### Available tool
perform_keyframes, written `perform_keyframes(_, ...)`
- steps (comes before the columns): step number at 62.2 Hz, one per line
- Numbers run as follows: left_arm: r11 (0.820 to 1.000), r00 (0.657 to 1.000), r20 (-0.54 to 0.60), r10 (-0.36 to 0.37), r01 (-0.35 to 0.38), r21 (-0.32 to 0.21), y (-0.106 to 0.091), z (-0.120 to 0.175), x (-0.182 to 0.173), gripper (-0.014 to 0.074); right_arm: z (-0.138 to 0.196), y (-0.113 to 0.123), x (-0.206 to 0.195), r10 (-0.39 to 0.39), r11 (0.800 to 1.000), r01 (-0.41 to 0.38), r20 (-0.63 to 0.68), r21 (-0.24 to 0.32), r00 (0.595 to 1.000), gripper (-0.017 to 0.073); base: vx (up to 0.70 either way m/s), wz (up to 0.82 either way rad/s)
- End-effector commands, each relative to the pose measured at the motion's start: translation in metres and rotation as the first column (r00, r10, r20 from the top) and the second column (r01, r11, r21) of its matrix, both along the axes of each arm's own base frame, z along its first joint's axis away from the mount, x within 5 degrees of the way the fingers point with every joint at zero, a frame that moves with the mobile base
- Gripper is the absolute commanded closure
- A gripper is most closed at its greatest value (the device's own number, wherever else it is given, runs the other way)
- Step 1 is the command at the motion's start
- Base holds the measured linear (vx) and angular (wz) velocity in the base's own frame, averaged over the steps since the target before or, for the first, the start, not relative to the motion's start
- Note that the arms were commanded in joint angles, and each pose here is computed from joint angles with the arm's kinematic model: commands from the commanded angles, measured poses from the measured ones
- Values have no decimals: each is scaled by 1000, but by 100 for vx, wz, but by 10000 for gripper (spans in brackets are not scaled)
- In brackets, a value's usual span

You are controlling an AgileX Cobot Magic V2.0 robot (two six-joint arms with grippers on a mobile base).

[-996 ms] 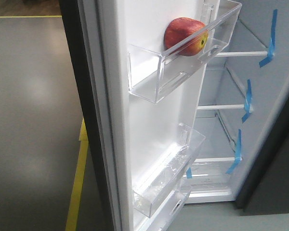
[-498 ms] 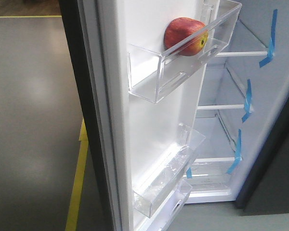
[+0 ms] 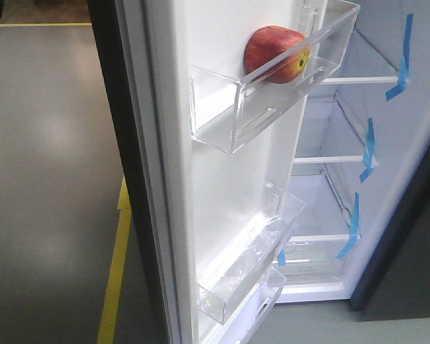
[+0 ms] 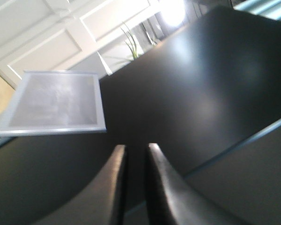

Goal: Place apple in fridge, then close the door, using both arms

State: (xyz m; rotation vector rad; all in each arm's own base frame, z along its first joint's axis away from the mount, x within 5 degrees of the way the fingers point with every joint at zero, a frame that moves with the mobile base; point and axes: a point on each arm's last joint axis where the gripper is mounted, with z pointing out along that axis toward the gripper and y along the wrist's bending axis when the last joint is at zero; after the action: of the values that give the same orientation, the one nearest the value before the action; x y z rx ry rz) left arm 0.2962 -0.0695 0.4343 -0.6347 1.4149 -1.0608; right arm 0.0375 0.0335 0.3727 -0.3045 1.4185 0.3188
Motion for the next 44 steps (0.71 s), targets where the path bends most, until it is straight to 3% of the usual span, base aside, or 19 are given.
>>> perform_keyframes(1,997,987,152,-53,61,-46,-8,29,-14,410,10,-3,0,-30,999,29,41,25,999,563,0,0)
perform_keyframes(6,994,975,200,-92,103,-43,-14,32,-16,365,10,-3,0,-30,999,29,41,25,999,563,0,0)
perform_keyframes(11,982,961,235,-144,168,-84,-19,34,-15,330,10,-2,0,-27,999,26,38,23,999,563,0,0)
perform_keyframes(16,961,940,255,-227,259,-100,-26,32,-13,316,9,-2,0,-23,1000,23,35,21,999,563,0,0)
perform_keyframes(23,933,912,243,-331,355,-63,-37,25,-10,316,9,-2,0,-18,1000,17,30,18,999,563,0,0)
perform_keyframes(38,888,878,231,-419,449,-100,-48,11,4,316,7,0,0,6,1000,-6,10,6,1000,563,0,0)
perform_keyframes(44,856,839,278,-468,508,-92,-53,10,4,317,6,1,-1,14,1000,-14,3,1,1000,563,0,0)
